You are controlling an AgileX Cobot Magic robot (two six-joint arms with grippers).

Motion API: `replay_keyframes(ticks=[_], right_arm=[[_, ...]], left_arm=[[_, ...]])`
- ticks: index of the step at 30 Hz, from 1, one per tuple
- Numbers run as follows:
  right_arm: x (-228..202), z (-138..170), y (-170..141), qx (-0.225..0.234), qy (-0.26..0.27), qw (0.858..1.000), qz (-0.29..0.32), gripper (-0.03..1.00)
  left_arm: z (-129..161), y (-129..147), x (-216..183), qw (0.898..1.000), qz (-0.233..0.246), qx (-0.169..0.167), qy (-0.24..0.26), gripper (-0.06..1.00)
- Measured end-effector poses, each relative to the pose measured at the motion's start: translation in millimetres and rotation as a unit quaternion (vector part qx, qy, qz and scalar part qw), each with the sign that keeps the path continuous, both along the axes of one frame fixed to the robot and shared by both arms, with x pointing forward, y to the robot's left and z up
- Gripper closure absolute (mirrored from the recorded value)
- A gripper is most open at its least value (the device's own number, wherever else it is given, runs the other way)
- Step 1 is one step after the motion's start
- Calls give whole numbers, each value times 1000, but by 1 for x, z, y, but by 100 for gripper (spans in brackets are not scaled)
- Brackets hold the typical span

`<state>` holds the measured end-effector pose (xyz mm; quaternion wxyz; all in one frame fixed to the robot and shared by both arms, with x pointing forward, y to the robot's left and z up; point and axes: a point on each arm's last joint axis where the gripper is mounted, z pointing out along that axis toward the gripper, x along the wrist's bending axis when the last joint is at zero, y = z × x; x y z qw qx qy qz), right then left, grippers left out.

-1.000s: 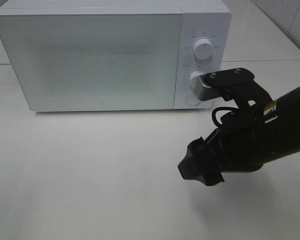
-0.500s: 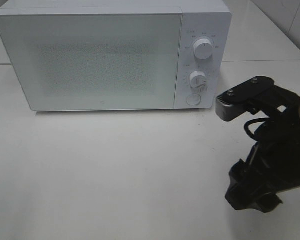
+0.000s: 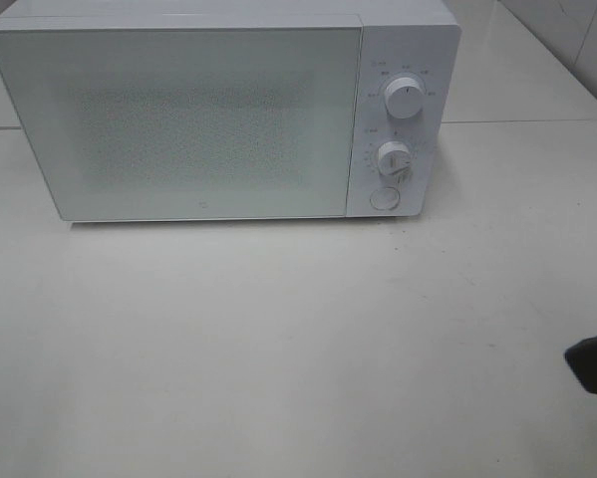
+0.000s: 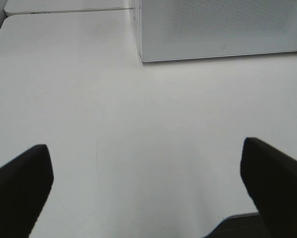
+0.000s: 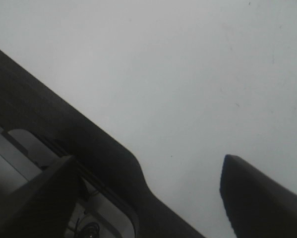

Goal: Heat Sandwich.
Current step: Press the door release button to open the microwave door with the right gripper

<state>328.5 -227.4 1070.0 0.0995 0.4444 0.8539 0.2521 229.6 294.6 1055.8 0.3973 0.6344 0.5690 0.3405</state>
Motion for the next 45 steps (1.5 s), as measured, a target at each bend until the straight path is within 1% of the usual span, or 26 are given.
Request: replay_keyframes(ticks=[2,7,9,10,11,12,13,15,17,19,20,21,22,24,25,26,27,29,30,31,32,34,35,38,45], right_arm=[[-17,2,-12,24,-32,999,0,20],[-31,-1,-23,41,-52,998,-3,20],[-42,-4,-33,58,-69,996,-18,20],[-44,-6,-36,59,-74,995,-29,20],[-48,-9,-43,59,-92,993,-54,20],[-48,-9,-43,59,-92,993,-54,20],[-50,-10,-46,57,-100,991,-69,20],[-55,-11,-56,51,-126,984,-111,20],[-57,-11,-58,51,-134,982,-121,20],[-62,-11,-62,55,-150,977,-145,20],[-67,-10,-65,65,-165,968,-177,20],[-69,-9,-67,69,-171,964,-192,20],[-69,-9,-67,69,-171,964,-192,20],[-75,-9,-70,75,-186,953,-226,20],[-80,-9,-72,72,-204,943,-253,20],[-82,-9,-74,68,-214,937,-268,20],[-82,-9,-74,68,-214,937,-268,20],[-88,-9,-77,60,-233,925,-294,21],[-93,-9,-78,58,-248,915,-312,21],[-95,-9,-78,58,-254,911,-319,21],[-95,-9,-78,58,-254,911,-319,21],[-99,-10,-78,59,-266,903,-332,21],[-99,-15,-78,55,-263,900,-342,21],[-98,-20,-78,50,-253,901,-348,21],[-97,-21,-78,49,-252,901,-349,21]], left_arm=[[0,0,0,1000,0,0,0,-3],[0,0,0,1000,0,0,0,-3],[0,0,0,1000,0,0,0,-3],[0,0,0,1000,0,0,0,-3],[0,0,0,1000,0,0,0,-3],[0,0,0,1000,0,0,0,-3],[0,0,0,1000,0,0,0,-3],[0,0,0,1000,0,0,0,-3],[0,0,0,1000,0,0,0,-3],[0,0,0,1000,0,0,0,-3],[0,0,0,1000,0,0,0,-3],[0,0,0,1000,0,0,0,-3],[0,0,0,1000,0,0,0,-3],[0,0,0,1000,0,0,0,-3],[0,0,0,1000,0,0,0,-3],[0,0,0,1000,0,0,0,-3],[0,0,0,1000,0,0,0,-3],[0,0,0,1000,0,0,0,-3],[0,0,0,1000,0,0,0,-3],[0,0,0,1000,0,0,0,-3],[0,0,0,1000,0,0,0,-3],[0,0,0,1000,0,0,0,-3],[0,0,0,1000,0,0,0,-3],[0,0,0,1000,0,0,0,-3],[0,0,0,1000,0,0,0,-3]])
